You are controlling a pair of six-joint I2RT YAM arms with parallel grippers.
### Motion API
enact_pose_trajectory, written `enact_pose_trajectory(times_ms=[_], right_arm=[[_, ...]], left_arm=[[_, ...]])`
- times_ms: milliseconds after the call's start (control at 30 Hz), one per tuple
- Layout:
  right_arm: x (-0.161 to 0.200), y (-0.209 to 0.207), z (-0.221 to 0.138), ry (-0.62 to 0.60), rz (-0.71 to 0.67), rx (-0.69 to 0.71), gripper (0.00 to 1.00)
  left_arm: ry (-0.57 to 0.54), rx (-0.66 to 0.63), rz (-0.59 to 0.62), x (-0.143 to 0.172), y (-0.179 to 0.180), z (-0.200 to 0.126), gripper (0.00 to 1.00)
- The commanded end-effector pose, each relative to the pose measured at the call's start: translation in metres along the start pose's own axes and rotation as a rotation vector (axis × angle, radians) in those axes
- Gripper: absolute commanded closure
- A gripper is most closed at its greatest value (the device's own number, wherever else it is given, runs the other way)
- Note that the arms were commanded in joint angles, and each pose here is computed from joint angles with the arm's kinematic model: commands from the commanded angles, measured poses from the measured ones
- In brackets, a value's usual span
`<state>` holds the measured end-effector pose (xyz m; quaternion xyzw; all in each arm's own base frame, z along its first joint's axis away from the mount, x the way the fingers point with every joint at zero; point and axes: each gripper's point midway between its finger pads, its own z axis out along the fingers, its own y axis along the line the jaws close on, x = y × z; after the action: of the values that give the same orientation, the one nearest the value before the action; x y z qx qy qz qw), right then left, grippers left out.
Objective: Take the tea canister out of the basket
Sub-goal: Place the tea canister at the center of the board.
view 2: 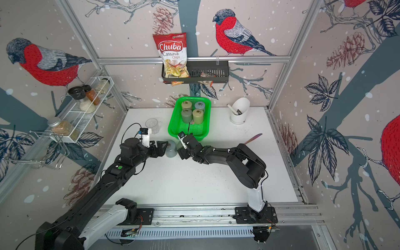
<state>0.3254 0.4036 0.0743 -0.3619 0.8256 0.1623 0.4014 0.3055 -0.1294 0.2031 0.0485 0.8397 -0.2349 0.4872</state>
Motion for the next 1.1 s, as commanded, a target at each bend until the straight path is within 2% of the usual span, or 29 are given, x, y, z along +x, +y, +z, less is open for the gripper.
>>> enact_pose_trajectory(times_ms=[0, 133, 267, 467, 600, 833, 933, 1067], right_arm=[[-0.014, 0.000, -0.003, -0.052, -0.001, 0.001, 0.17], [-0.015, 0.001, -0.006, -0.056, -0.005, -0.004, 0.06], [-0.019, -0.001, -0.011, -0.073, 0.007, -0.008, 0.00], [-0.032, -0.004, -0.025, -0.108, 0.022, -0.020, 0.00], [-0.058, -0.014, -0.049, -0.175, 0.032, -0.019, 0.00], [-0.110, -0.067, -0.087, -0.279, 0.138, 0.007, 0.00], [-0.117, -0.093, -0.076, -0.228, 0.188, 0.007, 0.00], [-0.122, -0.119, -0.045, -0.130, 0.193, 0.083, 0.00]], left_arm=[[-0.020, 0.009, 0.008, -0.004, -0.002, 0.000, 0.03], [-0.023, 0.012, 0.006, -0.005, -0.003, 0.000, 0.03], [-0.027, 0.017, 0.003, -0.006, -0.004, 0.000, 0.03], [-0.038, 0.033, -0.009, -0.009, -0.007, -0.001, 0.03], [-0.071, 0.041, -0.020, -0.017, -0.010, -0.005, 0.03], [-0.129, 0.041, -0.067, -0.030, -0.010, -0.006, 0.03], [-0.113, 0.048, -0.081, -0.030, -0.011, 0.001, 0.03], [-0.085, 0.099, -0.104, -0.029, -0.019, 0.009, 0.03]])
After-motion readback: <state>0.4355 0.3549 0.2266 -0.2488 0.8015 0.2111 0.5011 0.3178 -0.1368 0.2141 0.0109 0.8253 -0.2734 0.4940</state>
